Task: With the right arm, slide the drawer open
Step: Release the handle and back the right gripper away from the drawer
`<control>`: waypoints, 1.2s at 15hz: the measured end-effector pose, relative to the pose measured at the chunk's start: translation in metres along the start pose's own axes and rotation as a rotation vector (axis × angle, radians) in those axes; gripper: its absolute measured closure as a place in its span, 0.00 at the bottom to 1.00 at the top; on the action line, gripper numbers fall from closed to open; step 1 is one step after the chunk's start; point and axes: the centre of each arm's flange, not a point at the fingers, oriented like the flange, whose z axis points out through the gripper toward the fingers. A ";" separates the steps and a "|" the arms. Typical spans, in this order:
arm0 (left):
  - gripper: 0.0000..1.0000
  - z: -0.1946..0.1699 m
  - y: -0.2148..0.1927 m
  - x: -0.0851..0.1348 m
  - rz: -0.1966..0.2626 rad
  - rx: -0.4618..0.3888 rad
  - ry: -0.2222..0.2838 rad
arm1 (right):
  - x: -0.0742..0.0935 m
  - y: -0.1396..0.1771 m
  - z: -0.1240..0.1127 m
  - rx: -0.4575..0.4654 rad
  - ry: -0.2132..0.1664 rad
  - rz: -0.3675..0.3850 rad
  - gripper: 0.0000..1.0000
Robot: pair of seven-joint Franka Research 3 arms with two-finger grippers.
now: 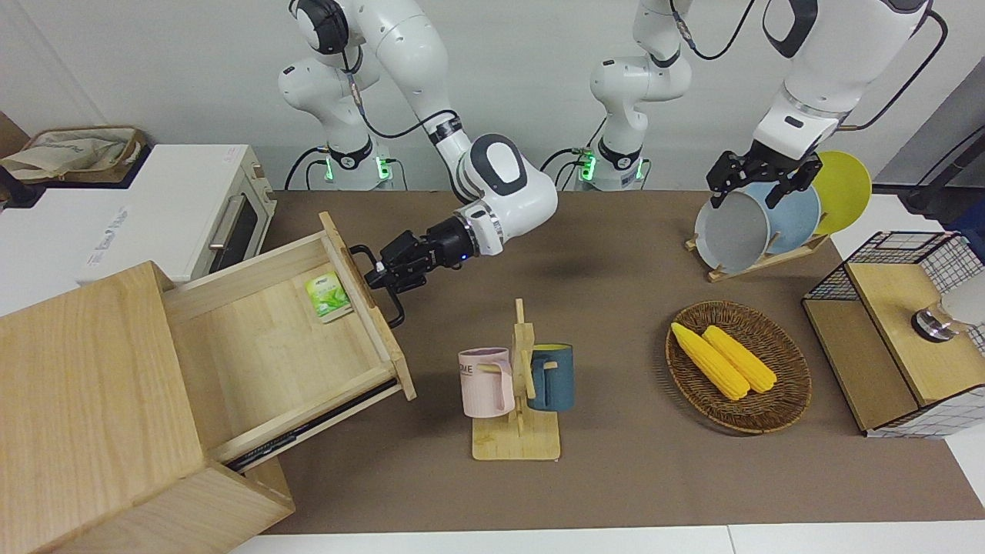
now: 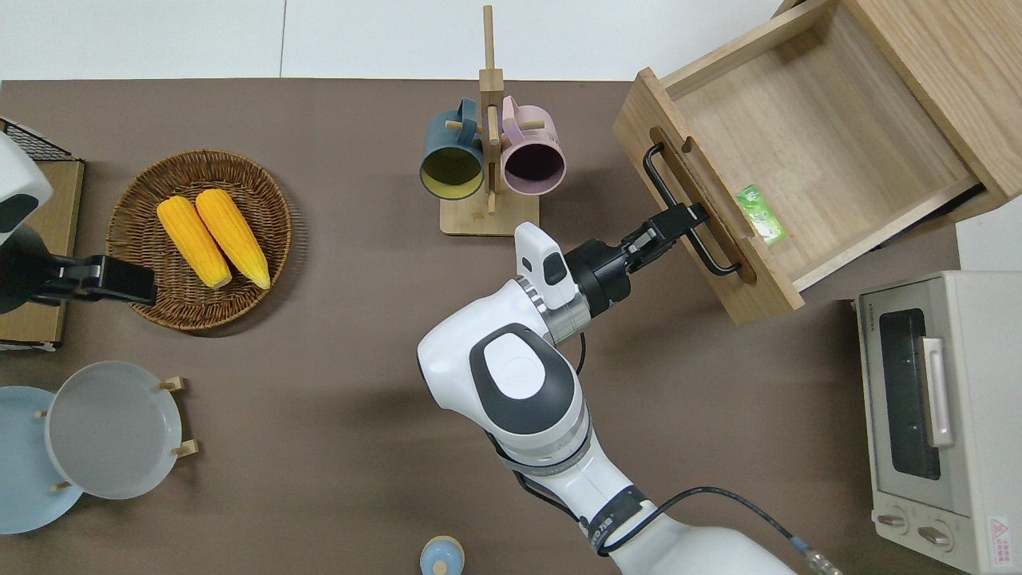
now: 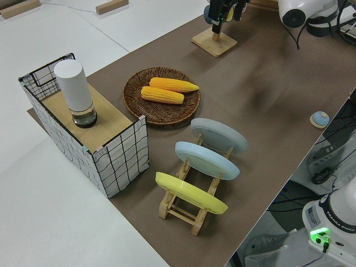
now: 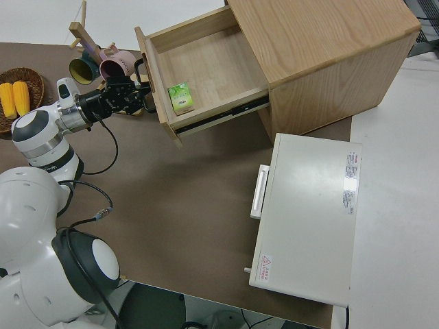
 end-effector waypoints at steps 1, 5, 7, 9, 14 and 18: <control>0.00 0.000 0.000 0.000 0.000 0.000 0.000 | 0.000 0.001 -0.001 0.000 0.001 0.001 0.80; 0.00 0.000 0.000 0.000 0.000 0.000 0.000 | 0.004 0.011 -0.007 -0.003 0.012 0.023 0.44; 0.00 0.000 0.000 0.000 0.000 0.000 0.000 | 0.005 0.016 -0.009 -0.005 0.016 0.032 0.23; 0.00 0.000 0.000 0.000 0.000 0.000 0.000 | 0.006 0.020 -0.011 -0.006 0.017 0.041 0.06; 0.00 0.000 0.000 0.000 0.000 0.000 0.000 | 0.006 0.022 -0.020 -0.003 0.022 0.054 0.01; 0.00 0.000 0.000 0.000 0.000 0.000 0.000 | 0.002 0.027 -0.042 0.018 0.015 0.079 0.01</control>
